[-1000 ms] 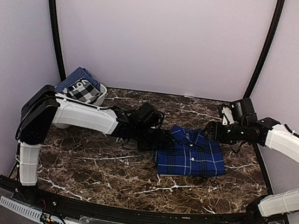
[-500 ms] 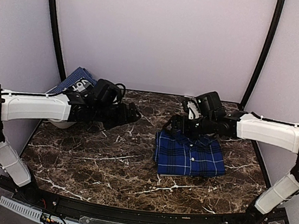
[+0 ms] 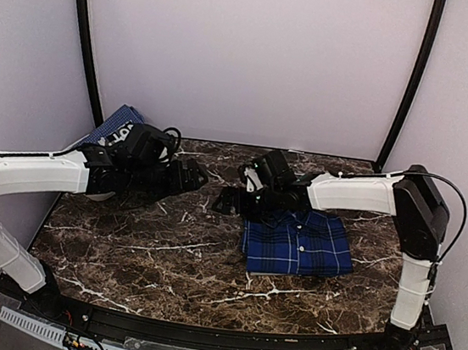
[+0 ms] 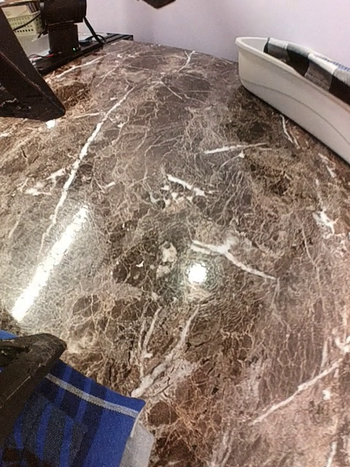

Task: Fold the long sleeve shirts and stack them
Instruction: Move the square-folded shirt to the corner of the board.

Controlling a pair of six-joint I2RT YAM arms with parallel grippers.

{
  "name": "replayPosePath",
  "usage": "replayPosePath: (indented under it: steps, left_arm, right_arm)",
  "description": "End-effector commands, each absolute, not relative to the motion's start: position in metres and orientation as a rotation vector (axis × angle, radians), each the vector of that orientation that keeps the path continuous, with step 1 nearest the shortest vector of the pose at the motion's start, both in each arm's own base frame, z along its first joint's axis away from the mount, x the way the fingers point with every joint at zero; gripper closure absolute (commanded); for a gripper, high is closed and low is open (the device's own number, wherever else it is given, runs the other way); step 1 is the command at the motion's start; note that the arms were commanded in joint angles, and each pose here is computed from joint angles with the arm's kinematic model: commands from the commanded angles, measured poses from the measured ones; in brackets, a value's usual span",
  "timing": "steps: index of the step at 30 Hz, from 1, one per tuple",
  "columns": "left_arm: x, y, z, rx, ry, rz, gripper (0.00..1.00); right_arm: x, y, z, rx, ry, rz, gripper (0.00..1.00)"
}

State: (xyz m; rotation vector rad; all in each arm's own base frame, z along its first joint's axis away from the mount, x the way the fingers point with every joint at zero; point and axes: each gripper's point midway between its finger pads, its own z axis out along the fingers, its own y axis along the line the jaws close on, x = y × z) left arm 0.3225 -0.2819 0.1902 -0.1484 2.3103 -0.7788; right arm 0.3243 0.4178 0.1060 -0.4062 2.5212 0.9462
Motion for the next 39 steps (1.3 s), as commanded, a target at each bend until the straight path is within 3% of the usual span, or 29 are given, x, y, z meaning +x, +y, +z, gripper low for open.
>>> replayPosePath:
  steps: [1,16,27,39]
  left_arm:
    - [0.323,-0.278,0.192,-0.138,2.297,-0.785,0.01]
    - [0.328,-0.288,0.184,-0.133,2.326,-0.815,0.01]
    - [0.329,-0.301,0.181,-0.115,2.350,-0.875,0.02]
    - [0.333,-0.310,0.179,-0.120,2.353,-0.909,0.02]
  right_arm:
    - [0.328,0.431,0.098,-0.368,2.521,0.987,0.01]
    - [0.321,0.367,0.044,-0.151,2.609,0.923,0.01]
    - [0.312,0.286,0.045,0.024,2.589,0.858,0.02]
    - [0.270,0.210,0.051,0.085,2.600,0.758,0.01]
